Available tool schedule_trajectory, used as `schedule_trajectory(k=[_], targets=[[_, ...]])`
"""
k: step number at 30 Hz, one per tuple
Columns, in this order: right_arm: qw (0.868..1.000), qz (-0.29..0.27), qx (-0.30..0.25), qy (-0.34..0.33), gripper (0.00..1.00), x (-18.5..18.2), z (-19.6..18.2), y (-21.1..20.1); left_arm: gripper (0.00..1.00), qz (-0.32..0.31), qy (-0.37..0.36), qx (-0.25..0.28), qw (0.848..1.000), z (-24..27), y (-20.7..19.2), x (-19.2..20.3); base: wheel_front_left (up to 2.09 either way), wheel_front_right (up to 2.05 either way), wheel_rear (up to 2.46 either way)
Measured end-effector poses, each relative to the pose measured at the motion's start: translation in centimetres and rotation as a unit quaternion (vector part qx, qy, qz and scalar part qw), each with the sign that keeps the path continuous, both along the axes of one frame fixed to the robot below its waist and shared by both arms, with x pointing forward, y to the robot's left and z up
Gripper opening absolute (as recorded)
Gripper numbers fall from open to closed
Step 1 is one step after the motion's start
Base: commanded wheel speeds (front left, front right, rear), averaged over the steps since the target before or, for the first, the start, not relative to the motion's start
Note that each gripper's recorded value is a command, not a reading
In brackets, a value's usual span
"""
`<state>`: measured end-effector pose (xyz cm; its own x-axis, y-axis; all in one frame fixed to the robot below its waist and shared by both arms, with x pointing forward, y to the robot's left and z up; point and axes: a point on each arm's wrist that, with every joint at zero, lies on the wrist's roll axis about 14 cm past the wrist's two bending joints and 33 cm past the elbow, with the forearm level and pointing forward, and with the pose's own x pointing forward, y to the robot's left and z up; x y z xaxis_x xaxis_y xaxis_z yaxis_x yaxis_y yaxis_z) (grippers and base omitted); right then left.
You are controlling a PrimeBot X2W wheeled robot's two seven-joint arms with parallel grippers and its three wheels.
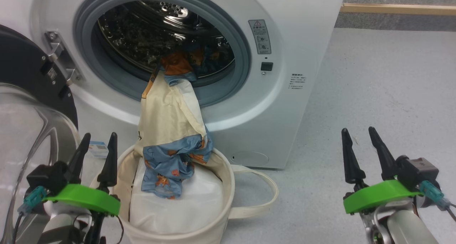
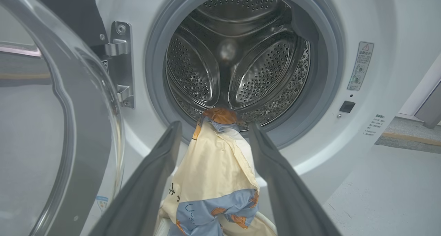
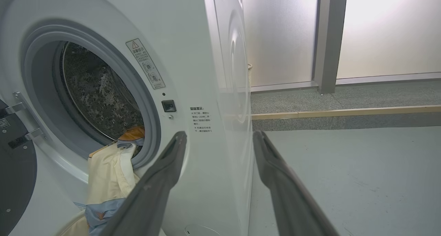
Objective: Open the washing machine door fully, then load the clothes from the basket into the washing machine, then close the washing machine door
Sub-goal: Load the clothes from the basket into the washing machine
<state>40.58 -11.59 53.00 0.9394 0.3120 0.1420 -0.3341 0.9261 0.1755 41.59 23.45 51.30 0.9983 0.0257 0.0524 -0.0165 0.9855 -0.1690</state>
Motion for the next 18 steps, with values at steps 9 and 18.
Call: schedule_trajectory(k=[9,18], targets=[[1.0,-0.009,0.001,0.004,1.0,0.18,-0.27,-0.61,1.0,-0.003,0.003,0.002,1.0,-0.23,-0.22,0.28,0.0,0.0,0.0],[1.0,-0.012,0.0,0.004,1.0,0.05,-0.29,-0.82,1.0,-0.007,0.002,0.002,1.0,-0.22,-0.63,0.49,0.0,0.0,0.0]])
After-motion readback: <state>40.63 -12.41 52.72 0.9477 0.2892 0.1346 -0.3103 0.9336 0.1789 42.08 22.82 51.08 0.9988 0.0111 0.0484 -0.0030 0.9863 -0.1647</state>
